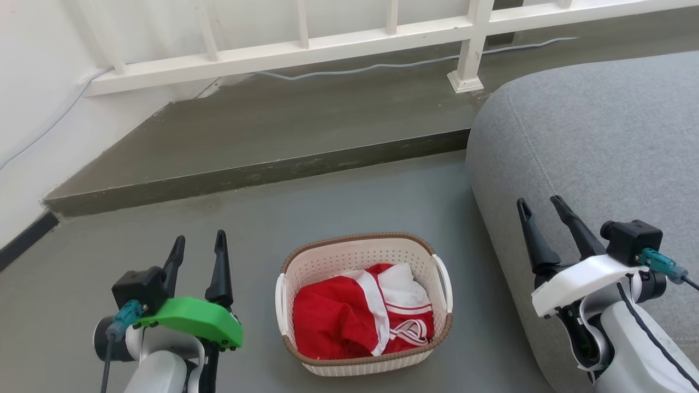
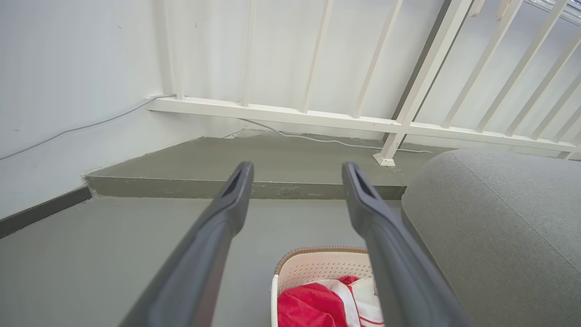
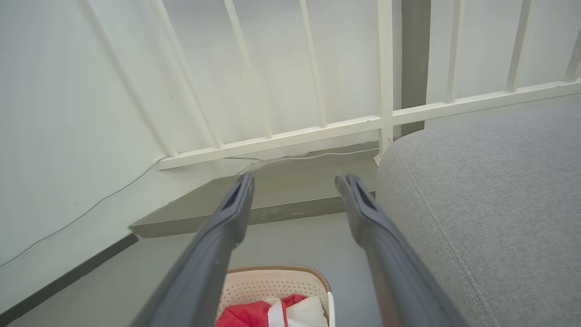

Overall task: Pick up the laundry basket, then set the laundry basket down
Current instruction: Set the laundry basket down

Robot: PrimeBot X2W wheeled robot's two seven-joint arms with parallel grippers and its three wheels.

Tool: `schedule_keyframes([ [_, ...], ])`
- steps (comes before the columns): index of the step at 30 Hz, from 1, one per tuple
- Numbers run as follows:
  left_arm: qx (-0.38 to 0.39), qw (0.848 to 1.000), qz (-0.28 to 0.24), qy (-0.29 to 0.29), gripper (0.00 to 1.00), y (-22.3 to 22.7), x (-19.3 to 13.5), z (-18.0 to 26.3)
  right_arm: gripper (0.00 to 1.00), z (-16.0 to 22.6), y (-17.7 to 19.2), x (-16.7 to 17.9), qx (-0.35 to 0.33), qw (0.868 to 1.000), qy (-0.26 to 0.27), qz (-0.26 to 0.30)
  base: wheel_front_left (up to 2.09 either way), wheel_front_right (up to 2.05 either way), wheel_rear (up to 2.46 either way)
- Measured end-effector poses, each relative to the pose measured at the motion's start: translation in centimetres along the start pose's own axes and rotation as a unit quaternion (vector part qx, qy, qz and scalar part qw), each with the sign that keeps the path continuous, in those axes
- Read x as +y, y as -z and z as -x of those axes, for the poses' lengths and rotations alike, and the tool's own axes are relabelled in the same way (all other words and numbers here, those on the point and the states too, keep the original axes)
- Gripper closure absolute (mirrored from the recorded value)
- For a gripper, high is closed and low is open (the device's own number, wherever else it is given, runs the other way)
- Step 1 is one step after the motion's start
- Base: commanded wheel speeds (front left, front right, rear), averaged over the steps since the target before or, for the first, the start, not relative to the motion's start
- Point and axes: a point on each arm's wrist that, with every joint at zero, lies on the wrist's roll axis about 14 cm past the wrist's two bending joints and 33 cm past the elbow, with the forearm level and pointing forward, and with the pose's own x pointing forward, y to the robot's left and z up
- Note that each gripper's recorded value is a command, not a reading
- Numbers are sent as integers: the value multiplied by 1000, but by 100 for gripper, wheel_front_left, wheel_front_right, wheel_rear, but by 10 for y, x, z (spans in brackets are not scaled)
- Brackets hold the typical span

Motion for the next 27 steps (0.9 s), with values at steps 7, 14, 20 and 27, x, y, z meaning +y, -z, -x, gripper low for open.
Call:
schedule_keyframes([
  [7, -8, 1000, -3, -1, 0, -3, 0, 6, 0, 5, -2, -2, -6, 1000, 6, 6, 0, 0, 0],
  [14, -15, 1000, -5, -6, 0, -6, 3, 10, 0, 12, 5, -3, 2, 1000, 12, 10, 0, 0, 0],
  [20, -19, 1000, -10, -6, 0, -8, 4, 11, 0, 12, 5, -2, 1, 1000, 13, 10, 0, 0, 0],
  [27, -18, 1000, -13, -2, 0, -7, 3, 14, 0, 14, 9, -1, 5, 1000, 15, 10, 0, 0, 0],
])
